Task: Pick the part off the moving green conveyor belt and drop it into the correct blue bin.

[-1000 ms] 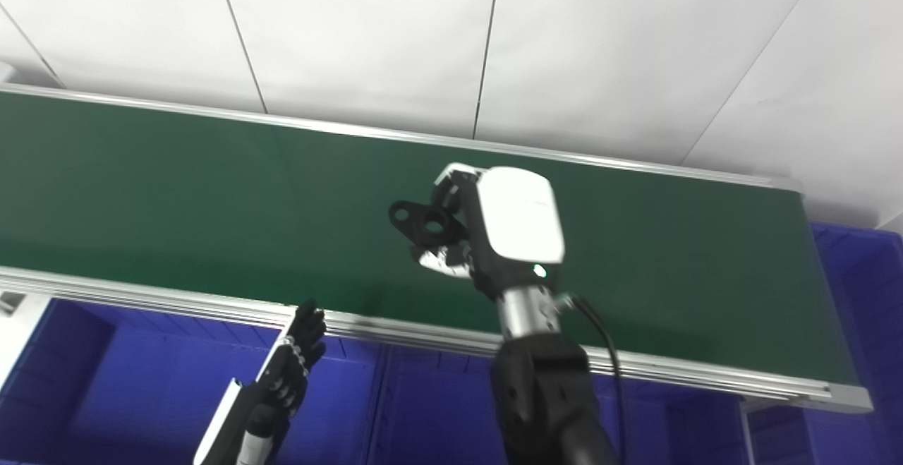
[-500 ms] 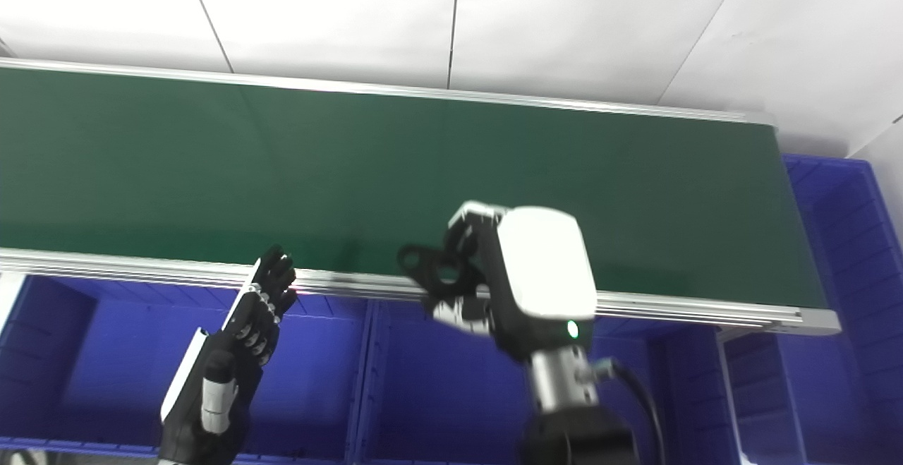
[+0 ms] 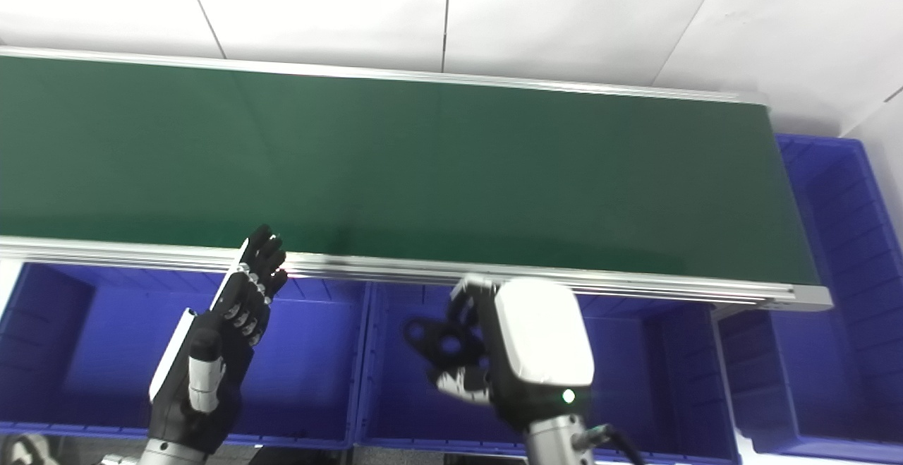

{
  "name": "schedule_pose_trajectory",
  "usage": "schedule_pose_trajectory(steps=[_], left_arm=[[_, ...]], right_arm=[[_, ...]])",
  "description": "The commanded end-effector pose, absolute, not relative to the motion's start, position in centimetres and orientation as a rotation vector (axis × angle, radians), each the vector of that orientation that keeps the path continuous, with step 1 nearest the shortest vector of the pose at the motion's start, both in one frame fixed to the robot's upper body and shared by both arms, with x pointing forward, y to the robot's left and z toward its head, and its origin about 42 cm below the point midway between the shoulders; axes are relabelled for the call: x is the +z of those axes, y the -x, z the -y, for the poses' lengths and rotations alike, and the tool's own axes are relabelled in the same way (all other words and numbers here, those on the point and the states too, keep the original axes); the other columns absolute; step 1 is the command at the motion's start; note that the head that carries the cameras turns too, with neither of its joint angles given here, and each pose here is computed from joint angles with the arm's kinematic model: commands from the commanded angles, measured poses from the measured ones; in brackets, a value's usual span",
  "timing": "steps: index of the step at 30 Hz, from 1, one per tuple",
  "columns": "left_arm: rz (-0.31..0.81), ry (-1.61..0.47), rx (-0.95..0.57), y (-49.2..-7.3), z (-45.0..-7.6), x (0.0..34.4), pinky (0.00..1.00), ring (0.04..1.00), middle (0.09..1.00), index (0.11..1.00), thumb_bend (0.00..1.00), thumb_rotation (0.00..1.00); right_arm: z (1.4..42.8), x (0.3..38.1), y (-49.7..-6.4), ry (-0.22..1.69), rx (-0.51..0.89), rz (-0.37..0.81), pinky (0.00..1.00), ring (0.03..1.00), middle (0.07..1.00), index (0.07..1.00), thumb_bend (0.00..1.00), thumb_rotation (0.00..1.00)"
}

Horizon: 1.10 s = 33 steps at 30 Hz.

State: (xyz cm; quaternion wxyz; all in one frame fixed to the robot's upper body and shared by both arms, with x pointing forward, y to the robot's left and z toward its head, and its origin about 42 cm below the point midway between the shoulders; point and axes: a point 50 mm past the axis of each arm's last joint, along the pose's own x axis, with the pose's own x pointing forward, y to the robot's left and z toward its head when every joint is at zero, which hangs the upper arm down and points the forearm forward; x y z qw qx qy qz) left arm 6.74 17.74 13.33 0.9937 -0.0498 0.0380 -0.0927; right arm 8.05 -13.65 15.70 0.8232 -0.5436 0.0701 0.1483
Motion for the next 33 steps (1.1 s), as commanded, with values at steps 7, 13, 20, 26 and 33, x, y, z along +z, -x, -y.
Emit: schedule_pose_trajectory(steps=[7, 13, 20, 26, 33], left_arm=[[-0.044, 0.108, -0.193, -6.6, -17.9, 14.5, 1.00, 1.000, 1.000, 1.000, 0.81, 1.00], [-0.045, 0.102, -0.192, -6.7, -18.0, 14.4, 1.00, 1.000, 1.000, 1.000, 0.82, 1.00], [-0.047, 0.106, -0.186, -6.7, -18.1, 14.6, 1.00, 1.000, 1.000, 1.000, 0.81, 1.00], [-0.050, 0.102, -0.189, -6.7, -18.1, 14.7, 1.00, 1.000, 1.000, 1.000, 0.81, 1.00], [-0.048, 0.097, -0.195, -6.7, -18.2, 14.8, 1.00, 1.000, 1.000, 1.000, 0.81, 0.99]], right_arm=[[13.3, 13.1, -9.6, 1.161, 0.320, -0.148, 0.14, 0.209, 0.471, 0.488, 0.52, 0.00], [13.5, 10.5, -10.9, 1.184, 0.357, -0.183, 0.15, 0.211, 0.471, 0.489, 0.52, 0.00], [13.2, 8.8, -11.3, 1.254, 0.365, -0.147, 0.11, 0.171, 0.470, 0.488, 0.53, 0.00], [13.0, 8.2, -11.3, 1.317, 0.371, -0.159, 0.20, 0.290, 0.499, 0.492, 0.52, 0.07], [13.1, 8.3, -11.0, 1.327, 0.410, -0.293, 0.56, 0.671, 0.772, 0.816, 0.99, 0.62]])
